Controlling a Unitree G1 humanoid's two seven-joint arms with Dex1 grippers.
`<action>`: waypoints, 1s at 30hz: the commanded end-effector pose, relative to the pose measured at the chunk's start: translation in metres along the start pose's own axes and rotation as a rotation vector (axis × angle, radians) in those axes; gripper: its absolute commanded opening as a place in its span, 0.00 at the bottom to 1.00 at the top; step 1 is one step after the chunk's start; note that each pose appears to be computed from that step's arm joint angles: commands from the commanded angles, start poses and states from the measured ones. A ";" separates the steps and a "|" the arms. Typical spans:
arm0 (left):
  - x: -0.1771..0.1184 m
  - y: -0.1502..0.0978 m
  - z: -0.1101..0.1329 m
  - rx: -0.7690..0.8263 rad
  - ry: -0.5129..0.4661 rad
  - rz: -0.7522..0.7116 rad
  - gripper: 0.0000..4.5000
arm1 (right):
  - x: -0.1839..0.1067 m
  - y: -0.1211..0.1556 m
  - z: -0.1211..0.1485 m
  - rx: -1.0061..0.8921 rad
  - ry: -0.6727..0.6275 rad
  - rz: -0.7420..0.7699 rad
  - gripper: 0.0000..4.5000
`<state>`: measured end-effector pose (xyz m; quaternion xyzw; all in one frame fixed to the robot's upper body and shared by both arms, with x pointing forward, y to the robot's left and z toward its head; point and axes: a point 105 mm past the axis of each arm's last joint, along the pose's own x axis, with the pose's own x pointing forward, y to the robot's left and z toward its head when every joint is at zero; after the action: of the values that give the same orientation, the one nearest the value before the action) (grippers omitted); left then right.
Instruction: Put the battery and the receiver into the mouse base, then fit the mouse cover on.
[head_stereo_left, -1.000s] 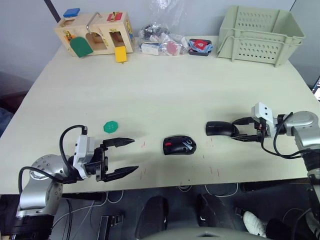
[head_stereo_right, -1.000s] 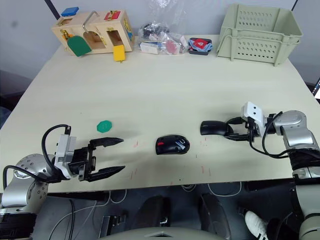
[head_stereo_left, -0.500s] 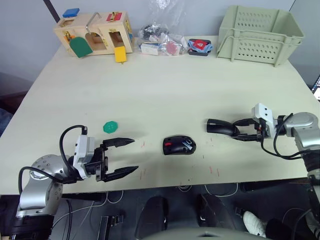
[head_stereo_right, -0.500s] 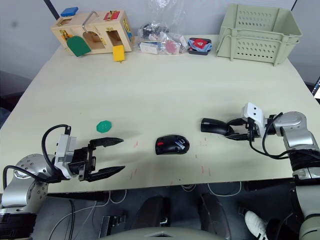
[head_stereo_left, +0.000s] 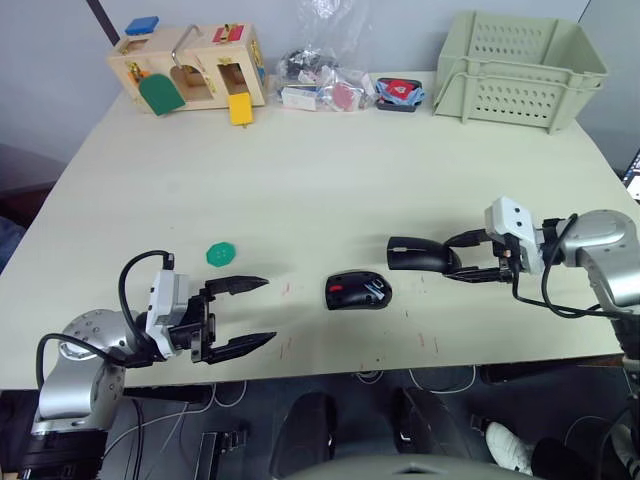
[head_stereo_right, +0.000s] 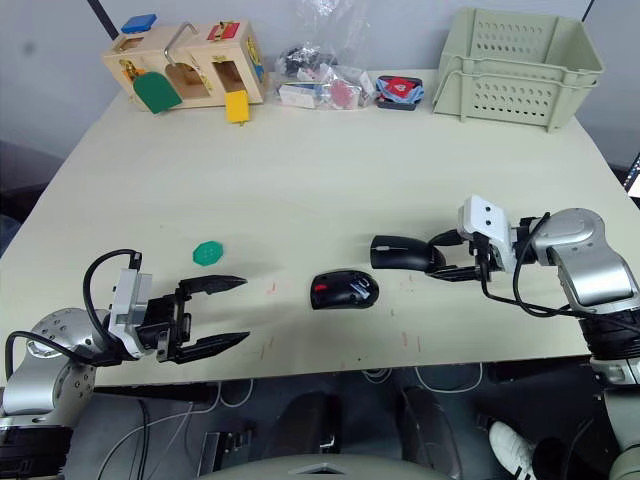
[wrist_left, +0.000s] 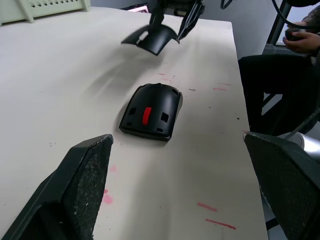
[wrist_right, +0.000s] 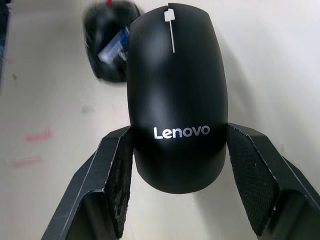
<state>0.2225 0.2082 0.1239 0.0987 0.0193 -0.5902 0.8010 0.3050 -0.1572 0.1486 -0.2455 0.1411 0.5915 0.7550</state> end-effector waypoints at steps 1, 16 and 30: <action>-0.004 0.004 0.007 0.037 0.008 -0.004 1.00 | 0.016 0.020 0.044 -0.029 0.011 0.026 0.51; -0.002 0.006 0.006 0.041 0.018 -0.032 1.00 | 0.064 0.043 0.075 -0.076 0.264 0.055 0.51; 0.000 0.005 0.005 0.038 0.018 -0.044 1.00 | 0.088 0.044 0.080 -0.076 0.384 0.039 0.51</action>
<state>0.2284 0.2083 0.1256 0.1096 0.0234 -0.6042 0.7889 0.2794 -0.0353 0.1555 -0.3717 0.2767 0.5569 0.6893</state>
